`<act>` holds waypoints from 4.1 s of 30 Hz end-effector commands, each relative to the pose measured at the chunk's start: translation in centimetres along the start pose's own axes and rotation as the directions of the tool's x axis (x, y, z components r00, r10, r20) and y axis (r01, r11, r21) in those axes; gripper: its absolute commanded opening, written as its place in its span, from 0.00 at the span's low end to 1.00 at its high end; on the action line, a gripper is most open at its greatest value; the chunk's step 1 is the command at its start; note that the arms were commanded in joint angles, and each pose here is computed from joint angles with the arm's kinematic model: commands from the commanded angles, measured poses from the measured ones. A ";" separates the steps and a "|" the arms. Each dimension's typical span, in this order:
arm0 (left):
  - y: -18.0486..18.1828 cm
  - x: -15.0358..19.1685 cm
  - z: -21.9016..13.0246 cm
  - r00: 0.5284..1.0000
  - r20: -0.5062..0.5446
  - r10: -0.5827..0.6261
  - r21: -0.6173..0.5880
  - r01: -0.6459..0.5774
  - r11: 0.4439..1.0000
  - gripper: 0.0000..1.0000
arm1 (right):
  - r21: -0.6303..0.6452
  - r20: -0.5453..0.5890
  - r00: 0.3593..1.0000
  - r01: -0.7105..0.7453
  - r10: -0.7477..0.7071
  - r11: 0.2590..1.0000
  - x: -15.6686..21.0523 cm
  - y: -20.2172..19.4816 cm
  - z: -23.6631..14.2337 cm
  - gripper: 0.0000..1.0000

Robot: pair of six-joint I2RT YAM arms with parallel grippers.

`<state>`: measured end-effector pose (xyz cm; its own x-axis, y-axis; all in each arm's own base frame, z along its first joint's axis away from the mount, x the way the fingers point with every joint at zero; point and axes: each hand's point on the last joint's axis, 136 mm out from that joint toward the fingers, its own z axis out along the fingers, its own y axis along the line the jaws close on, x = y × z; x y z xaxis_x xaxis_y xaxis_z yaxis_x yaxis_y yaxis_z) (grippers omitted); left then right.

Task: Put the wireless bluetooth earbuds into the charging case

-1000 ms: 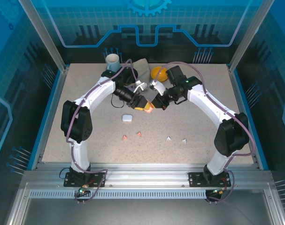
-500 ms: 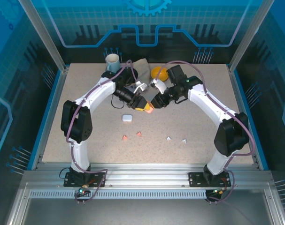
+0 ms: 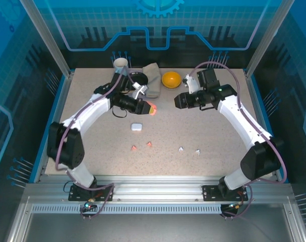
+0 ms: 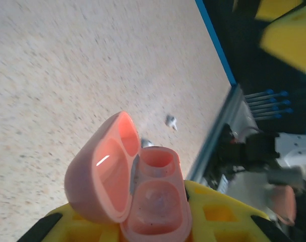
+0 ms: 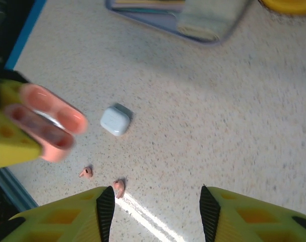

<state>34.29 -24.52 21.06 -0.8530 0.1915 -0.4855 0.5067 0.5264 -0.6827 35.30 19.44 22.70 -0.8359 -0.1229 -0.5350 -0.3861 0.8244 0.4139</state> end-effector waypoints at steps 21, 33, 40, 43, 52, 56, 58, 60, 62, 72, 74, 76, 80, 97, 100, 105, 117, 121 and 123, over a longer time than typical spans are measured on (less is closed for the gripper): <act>-0.8 -0.5 -10.9 0.455 0.693 0.560 -0.494 -0.267 0.828 0.00 | 0.322 -0.299 0.954 0.062 0.039 0.945 13.8 3.1 12.1 0.64; 0.9 0.1 -16.0 0.344 0.685 0.642 -0.669 -0.052 0.741 0.00 | 0.306 -0.185 0.946 -0.200 0.264 0.931 13.2 8.7 12.3 0.64; 1.3 -1.2 -19.6 0.286 0.689 0.666 -0.712 0.093 0.696 0.00 | 0.354 -0.230 0.923 -0.215 0.308 0.910 13.2 11.8 14.8 0.62; 1.4 -1.5 -20.6 0.269 0.699 0.662 -0.708 0.132 0.694 0.00 | 0.410 -0.258 0.898 -0.233 0.357 0.882 14.3 12.2 16.1 0.60; 1.6 -1.5 -22.0 0.248 0.714 0.655 -0.698 0.175 0.694 0.00 | 0.510 -0.208 0.766 -0.445 0.608 0.736 17.3 13.7 18.2 0.60; 1.5 -1.2 -22.5 0.239 0.717 0.654 -0.695 0.183 0.695 0.00 | 0.547 -0.183 0.722 -0.489 0.667 0.679 17.6 14.6 18.9 0.60; 1.5 -0.9 -22.7 0.234 0.721 0.653 -0.692 0.188 0.697 0.00 | 0.557 -0.168 0.711 -0.502 0.682 0.661 17.4 15.0 19.2 0.60; 1.6 -0.7 -22.8 0.235 0.723 0.649 -0.689 0.188 0.700 0.00 | 0.556 -0.156 0.703 -0.518 0.694 0.650 17.2 15.2 19.4 0.60; 1.4 -0.5 -22.7 0.235 0.722 0.651 -0.690 0.174 0.702 0.00 | 0.557 -0.129 0.711 -0.524 0.691 0.644 16.5 15.0 19.1 0.59; -0.7 -0.6 -19.6 0.276 0.728 0.627 -0.645 -0.035 0.764 0.00 | 0.544 0.035 0.748 -0.571 0.663 0.615 13.3 8.9 13.5 0.60; -1.4 -0.6 -18.8 0.285 0.734 0.617 -0.620 -0.089 0.779 0.00 | 0.551 0.067 0.751 -0.577 0.657 0.603 13.0 7.5 12.2 0.60; -2.1 -0.5 -17.9 0.295 0.740 0.605 -0.591 -0.146 0.794 0.00 | 0.546 0.091 0.751 -0.587 0.654 0.599 12.6 6.3 11.2 0.60; -2.8 -0.3 -16.6 0.325 0.759 0.564 -0.524 -0.209 0.826 0.00 | 0.549 0.110 0.755 -0.588 0.646 0.594 12.3 4.7 10.1 0.60; 0.4 -1.4 -20.0 0.300 0.751 0.589 -0.627 0.042 0.778 0.00 | 0.564 -0.069 0.633 -0.613 0.771 0.553 15.9 13.6 18.0 0.59; 0.3 -1.6 -20.2 0.293 0.747 0.597 -0.634 0.043 0.772 0.00 | 0.586 -0.071 0.598 -0.623 0.798 0.519 16.6 14.3 19.0 0.59; 0.0 -1.6 -20.6 0.281 0.742 0.609 -0.644 0.043 0.764 0.00 | 0.610 -0.057 0.567 -0.632 0.822 0.478 17.4 14.8 19.9 0.59; 0.1 -1.4 -20.7 0.274 0.736 0.619 -0.653 0.046 0.756 0.00 | 0.647 -0.022 0.536 -0.636 0.844 0.421 18.1 14.7 21.8 0.58; 0.1 -1.4 -20.6 0.275 0.736 0.618 -0.652 0.045 0.757 0.00 | 0.655 -0.015 0.530 -0.636 0.848 0.409 18.4 14.7 22.3 0.57; 0.3 -1.3 -20.5 0.280 0.735 0.617 -0.652 0.046 0.756 0.00 | 0.660 -0.007 0.526 -0.637 0.851 0.399 18.5 14.4 22.5 0.57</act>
<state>33.21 -8.30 30.38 0.0934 -0.2383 -0.9667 0.2771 0.9388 -0.2046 23.86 41.64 2.57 -0.7862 0.6123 0.0836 0.6174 0.7841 0.0630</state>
